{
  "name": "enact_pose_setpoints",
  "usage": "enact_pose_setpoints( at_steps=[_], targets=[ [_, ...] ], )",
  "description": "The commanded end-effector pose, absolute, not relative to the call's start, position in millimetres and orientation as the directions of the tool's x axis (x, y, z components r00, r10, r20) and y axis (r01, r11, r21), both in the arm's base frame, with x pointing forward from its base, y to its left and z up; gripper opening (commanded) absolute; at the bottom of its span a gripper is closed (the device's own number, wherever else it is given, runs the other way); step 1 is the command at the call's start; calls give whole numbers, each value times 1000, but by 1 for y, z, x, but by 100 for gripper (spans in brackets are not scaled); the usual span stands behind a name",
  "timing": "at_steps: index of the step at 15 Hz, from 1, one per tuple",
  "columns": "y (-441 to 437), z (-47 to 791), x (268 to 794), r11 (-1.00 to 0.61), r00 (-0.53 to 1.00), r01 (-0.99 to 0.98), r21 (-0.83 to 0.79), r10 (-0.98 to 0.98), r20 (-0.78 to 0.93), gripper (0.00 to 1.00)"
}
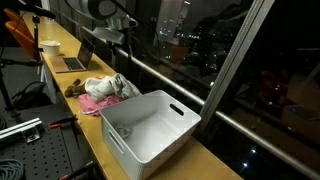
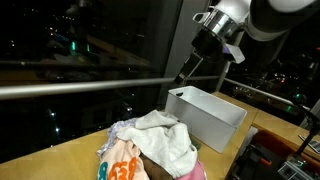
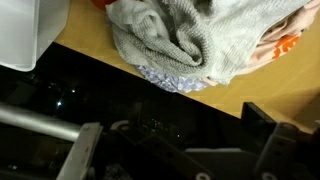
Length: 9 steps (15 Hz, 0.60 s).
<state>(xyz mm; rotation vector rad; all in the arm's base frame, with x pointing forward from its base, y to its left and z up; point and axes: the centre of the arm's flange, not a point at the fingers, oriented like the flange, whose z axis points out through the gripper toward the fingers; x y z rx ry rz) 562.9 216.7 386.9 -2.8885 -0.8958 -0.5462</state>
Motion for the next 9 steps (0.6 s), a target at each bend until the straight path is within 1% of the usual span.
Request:
enact_pose_setpoints(
  at_steps=[1,4,9],
  targets=[
    [217,387,563,-828,767,559,39,535,354,100],
    [228,378,560,-827,766,560,44,537,353,100],
    [272,320,550,-828,769,556,75,546,331,100]
  ],
)
